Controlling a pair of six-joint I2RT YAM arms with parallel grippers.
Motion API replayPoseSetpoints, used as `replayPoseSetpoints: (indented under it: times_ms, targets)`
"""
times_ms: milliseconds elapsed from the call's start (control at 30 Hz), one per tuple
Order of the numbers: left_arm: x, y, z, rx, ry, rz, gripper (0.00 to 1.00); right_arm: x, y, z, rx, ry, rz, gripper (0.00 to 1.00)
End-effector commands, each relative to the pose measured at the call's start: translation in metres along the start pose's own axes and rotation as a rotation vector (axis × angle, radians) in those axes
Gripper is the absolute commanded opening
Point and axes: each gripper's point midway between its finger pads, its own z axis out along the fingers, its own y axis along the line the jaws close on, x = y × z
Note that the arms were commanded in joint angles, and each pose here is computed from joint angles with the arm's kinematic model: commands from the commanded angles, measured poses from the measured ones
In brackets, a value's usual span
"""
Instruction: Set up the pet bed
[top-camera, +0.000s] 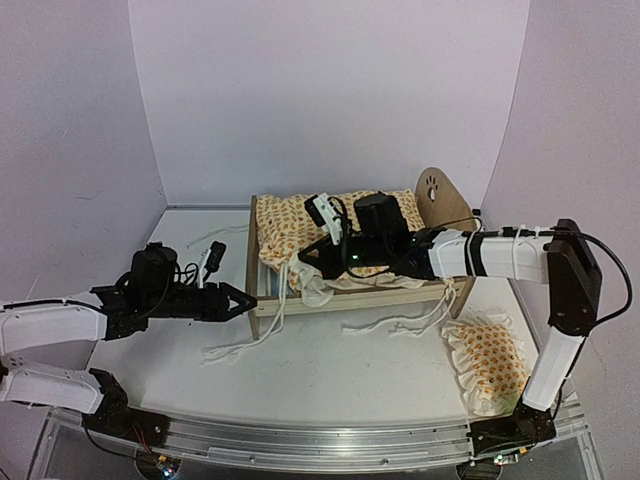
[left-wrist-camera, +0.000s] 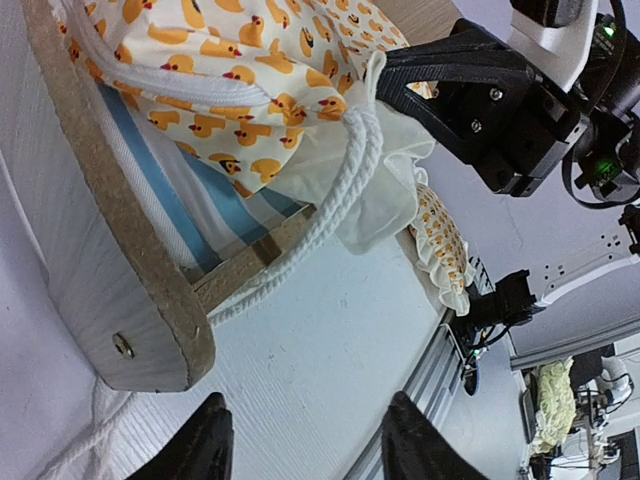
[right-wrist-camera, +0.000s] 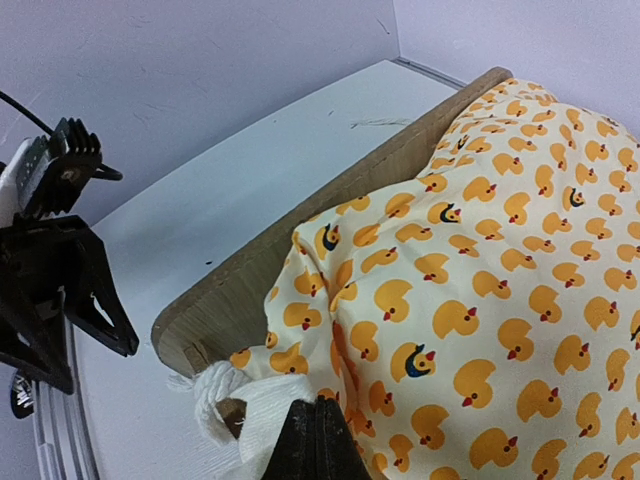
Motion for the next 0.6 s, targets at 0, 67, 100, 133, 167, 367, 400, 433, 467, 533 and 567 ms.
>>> replayPoseSetpoints:
  times_ms: [0, 67, 100, 133, 167, 367, 400, 433, 467, 533, 567]
  targets:
    - [-0.031, -0.021, -0.002, 0.047, -0.125, 0.039, 0.47, -0.021, 0.029, -0.006, -0.13, -0.045, -0.001, 0.0]
    - [-0.038, -0.028, -0.003, 0.059, -0.142, 0.054, 0.45, -0.02, 0.031, -0.007, -0.165, -0.041, -0.003, 0.0]
    - [-0.042, -0.032, -0.003, 0.064, -0.151, 0.059, 0.44, -0.02, 0.033, -0.007, -0.184, -0.04, -0.005, 0.0]
    - [-0.047, -0.035, -0.002, 0.072, -0.156, 0.068, 0.44, -0.02, 0.035, -0.007, -0.208, -0.036, -0.009, 0.0]
    - [-0.05, -0.04, 0.001, 0.087, -0.15, 0.078, 0.43, -0.02, 0.036, -0.007, -0.216, -0.036, -0.012, 0.0]
    - [-0.052, -0.057, 0.036, 0.198, -0.008, 0.118, 0.41, -0.02, 0.031, -0.01, -0.228, -0.038, -0.016, 0.0]
    - [-0.055, -0.06, 0.038, 0.21, -0.004, 0.139, 0.44, -0.021, 0.03, -0.01, -0.229, -0.04, -0.018, 0.0]
    - [-0.055, -0.058, 0.04, 0.205, -0.004, 0.153, 0.46, -0.021, 0.03, -0.011, -0.231, -0.041, -0.018, 0.0]
    - [-0.057, -0.055, 0.04, 0.195, -0.008, 0.162, 0.48, -0.022, 0.03, -0.011, -0.236, -0.042, -0.02, 0.0]
    - [-0.057, -0.052, 0.042, 0.185, -0.005, 0.166, 0.47, -0.023, 0.03, -0.013, -0.24, -0.046, -0.022, 0.0]
    - [-0.057, -0.052, 0.043, 0.188, -0.002, 0.171, 0.45, -0.024, 0.03, -0.014, -0.243, -0.047, -0.024, 0.0]
